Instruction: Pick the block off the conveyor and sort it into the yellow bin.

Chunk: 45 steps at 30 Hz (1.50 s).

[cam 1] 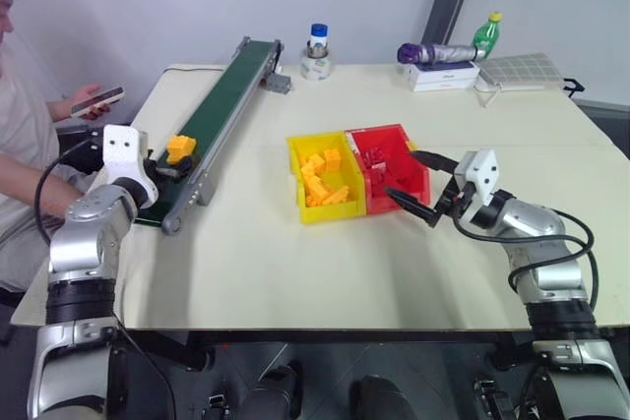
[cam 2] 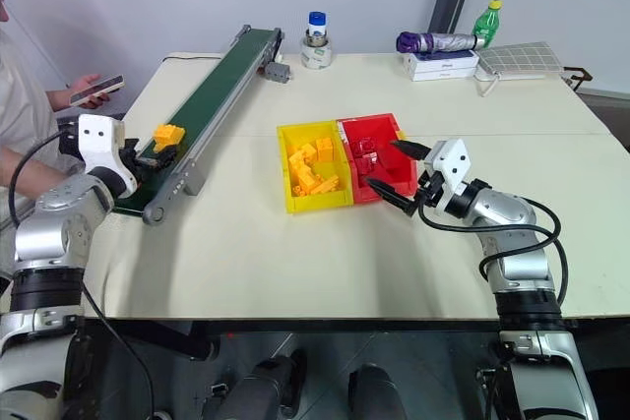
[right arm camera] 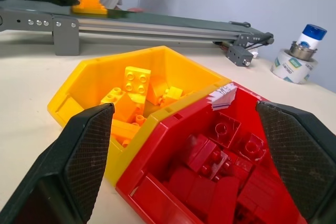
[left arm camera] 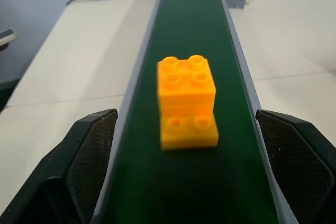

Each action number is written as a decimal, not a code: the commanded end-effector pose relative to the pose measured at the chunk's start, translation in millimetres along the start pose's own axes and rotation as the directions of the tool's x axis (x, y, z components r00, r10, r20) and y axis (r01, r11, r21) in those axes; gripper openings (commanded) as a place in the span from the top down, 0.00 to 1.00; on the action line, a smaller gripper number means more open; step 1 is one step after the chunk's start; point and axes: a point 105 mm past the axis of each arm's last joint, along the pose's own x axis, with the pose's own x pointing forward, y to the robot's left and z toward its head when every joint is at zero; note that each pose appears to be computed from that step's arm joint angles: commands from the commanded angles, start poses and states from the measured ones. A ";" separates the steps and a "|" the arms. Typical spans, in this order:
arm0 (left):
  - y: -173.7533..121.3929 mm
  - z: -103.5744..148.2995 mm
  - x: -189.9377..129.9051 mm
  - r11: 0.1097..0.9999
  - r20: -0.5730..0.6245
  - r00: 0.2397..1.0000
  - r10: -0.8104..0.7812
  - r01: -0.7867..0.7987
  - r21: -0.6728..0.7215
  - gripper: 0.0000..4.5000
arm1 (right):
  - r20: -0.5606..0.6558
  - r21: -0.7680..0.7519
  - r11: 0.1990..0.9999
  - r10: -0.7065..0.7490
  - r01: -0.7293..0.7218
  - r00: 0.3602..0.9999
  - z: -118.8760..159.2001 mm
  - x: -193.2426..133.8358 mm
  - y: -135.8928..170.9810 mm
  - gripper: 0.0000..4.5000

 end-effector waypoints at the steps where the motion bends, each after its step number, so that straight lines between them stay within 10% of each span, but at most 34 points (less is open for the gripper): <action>1: 3.5 14.9 0.1 1.000 0.054 0.998 0.016 -0.016 -0.010 0.01 | 0.038 -0.045 0.999 -0.009 0.011 0.999 15.6 -1.2 -2.9 0.00; 5: 1.6 9.5 -0.7 0.999 0.043 0.999 0.012 -0.010 -0.052 0.21 | 0.037 -0.045 0.999 -0.011 0.013 0.999 15.6 -1.5 -2.8 0.00; 10: -1.5 21.9 -2.7 0.999 0.102 0.995 0.007 -0.002 -0.049 0.71 | 0.037 -0.046 0.999 -0.012 0.014 0.999 16.0 -1.4 -3.1 0.00; 17: -64.1 69.6 1.8 0.978 0.285 0.939 -0.192 0.207 -0.023 0.70 | 0.035 -0.046 0.999 -0.018 0.020 0.999 15.3 -2.4 -4.0 0.00; 27: -215.1 63.0 44.4 0.865 0.239 0.837 -0.492 0.501 0.024 0.70 | 0.033 -0.048 0.998 -0.036 0.037 0.999 14.5 -5.0 -2.0 0.00; 40: -228.4 64.4 61.5 0.869 0.245 0.836 -0.490 0.492 0.060 0.70 | 0.020 -0.049 0.996 -0.079 0.080 0.997 14.5 -16.4 -0.1 0.00; 45: -239.9 68.4 50.0 0.802 0.286 0.772 -0.568 0.597 -0.019 0.14 | 0.018 -0.049 0.995 -0.082 0.083 0.996 14.1 -16.3 0.0 0.00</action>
